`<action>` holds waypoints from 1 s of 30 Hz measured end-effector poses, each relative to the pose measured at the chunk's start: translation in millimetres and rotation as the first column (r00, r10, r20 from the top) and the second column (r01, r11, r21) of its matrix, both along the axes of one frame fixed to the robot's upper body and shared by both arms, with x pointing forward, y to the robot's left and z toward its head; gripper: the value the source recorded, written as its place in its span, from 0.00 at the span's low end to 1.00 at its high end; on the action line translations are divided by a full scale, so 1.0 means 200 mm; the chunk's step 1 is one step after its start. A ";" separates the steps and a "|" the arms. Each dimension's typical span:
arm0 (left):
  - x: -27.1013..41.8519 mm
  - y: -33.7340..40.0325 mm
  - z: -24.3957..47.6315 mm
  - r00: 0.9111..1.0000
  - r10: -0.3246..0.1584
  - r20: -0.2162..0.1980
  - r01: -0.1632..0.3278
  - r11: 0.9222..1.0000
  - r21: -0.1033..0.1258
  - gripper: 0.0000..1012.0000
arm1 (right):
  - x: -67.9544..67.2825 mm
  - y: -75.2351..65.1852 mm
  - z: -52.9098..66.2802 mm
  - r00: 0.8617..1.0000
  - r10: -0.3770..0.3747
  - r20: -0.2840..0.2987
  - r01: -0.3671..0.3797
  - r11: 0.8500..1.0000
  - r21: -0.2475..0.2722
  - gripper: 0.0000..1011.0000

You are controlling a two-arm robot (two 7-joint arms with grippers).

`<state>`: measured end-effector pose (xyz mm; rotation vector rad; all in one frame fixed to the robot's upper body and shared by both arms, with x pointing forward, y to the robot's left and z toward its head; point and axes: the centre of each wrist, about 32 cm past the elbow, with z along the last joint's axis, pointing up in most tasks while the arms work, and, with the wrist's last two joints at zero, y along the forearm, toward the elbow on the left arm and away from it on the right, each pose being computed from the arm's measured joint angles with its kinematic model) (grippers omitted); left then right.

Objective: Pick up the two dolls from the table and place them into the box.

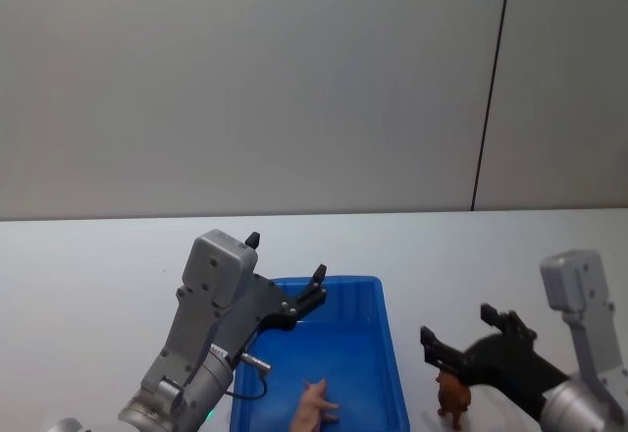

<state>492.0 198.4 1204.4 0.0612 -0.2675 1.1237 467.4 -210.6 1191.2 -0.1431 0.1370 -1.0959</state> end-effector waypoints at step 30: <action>0.000 0.000 0.000 1.000 0.000 0.000 0.000 1.000 0.000 0.99 | -0.10 0.01 -0.19 0.982 -0.037 -0.185 0.027 0.998 -0.054 0.80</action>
